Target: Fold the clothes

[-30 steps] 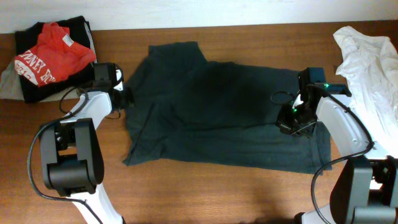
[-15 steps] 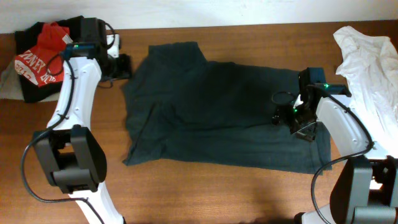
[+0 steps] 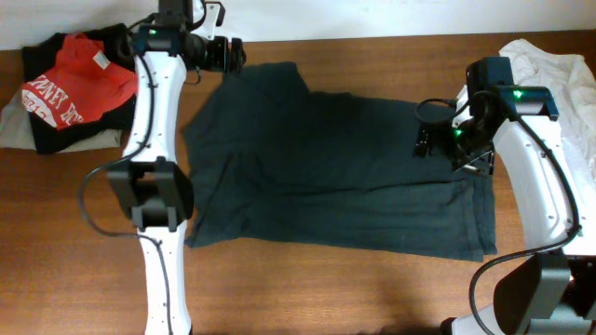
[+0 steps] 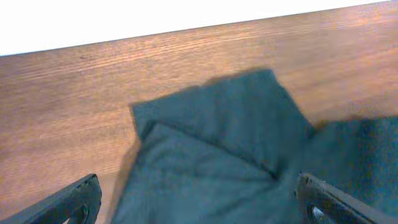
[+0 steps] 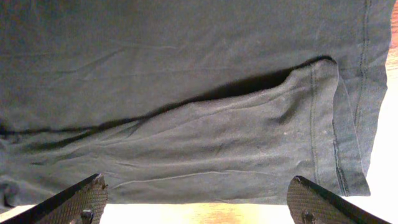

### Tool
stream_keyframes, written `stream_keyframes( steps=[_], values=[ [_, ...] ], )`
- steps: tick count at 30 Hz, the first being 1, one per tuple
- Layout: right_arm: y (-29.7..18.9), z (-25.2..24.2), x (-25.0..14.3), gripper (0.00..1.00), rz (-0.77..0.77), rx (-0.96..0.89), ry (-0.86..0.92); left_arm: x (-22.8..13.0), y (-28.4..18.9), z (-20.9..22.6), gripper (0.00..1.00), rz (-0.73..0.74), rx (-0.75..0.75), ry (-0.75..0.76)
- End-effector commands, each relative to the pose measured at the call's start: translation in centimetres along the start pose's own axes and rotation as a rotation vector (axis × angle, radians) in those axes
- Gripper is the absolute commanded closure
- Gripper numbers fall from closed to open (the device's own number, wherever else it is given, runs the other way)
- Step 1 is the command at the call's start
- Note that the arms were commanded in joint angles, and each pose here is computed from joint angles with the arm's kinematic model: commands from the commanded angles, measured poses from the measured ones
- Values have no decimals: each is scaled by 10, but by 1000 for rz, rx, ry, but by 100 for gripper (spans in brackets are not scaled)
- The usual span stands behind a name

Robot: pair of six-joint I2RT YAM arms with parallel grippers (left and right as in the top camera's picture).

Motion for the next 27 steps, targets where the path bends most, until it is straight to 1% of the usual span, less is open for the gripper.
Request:
stream_keyframes(
  steps=[1, 3, 9, 15, 16, 17, 19, 20, 21, 22, 24, 25, 26, 27],
  values=[
    [-1, 2, 0, 4, 13, -2, -15, -7, 38, 20, 1, 5, 45, 9],
    [0, 2, -2, 5, 21, -3, -14, -15, 62, 30, 1, 16, 69, -2],
    [0, 2, -2, 5, 25, -3, -13, -28, 98, 41, 1, 21, 65, -18],
    [0, 1, -2, 5, 22, -14, -13, -41, 124, 33, 2, 43, 44, -9],
    [0, 1, -1, 5, 18, -14, -14, -45, 128, 31, 3, 53, 41, -6],
    [0, 0, 0, 5, 9, -21, -15, -49, 133, 29, 9, 62, 39, -3],
    [-1, -6, 5, 5, -16, -77, -12, -55, 141, 23, 28, 77, 34, 6],
    [-1, -7, 6, 5, -27, -86, -13, -56, 143, 21, 35, 78, 33, 9],
    [-1, -7, 10, 2, -45, -89, -15, -57, 144, 22, 52, 78, 33, 8],
    [-1, -8, 14, 1, -69, -94, -16, -57, 144, 22, 64, 79, 33, 8],
    [-3, -13, 26, 1, -142, -124, -11, -56, 144, 25, 74, 76, 58, 9],
    [-5, -16, 31, 1, -169, -130, -5, -56, 144, 28, 83, 72, 86, 10],
    [-6, -24, 38, 1, -208, -154, 12, -56, 143, 30, 88, 70, 111, 11],
    [-9, -38, 48, 1, -265, -191, 42, -56, 143, 32, 89, 68, 125, 12]
  ],
)
Point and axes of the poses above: each gripper's point midway between its finger pads, its own y axis out along the fingers, its own z axis along the line the jaws close on, x = y × z, the point moved 7 cm from there along -y, back along the fingers, and after that the axes turned 10 degrees about -y, right-handed, at the moved point
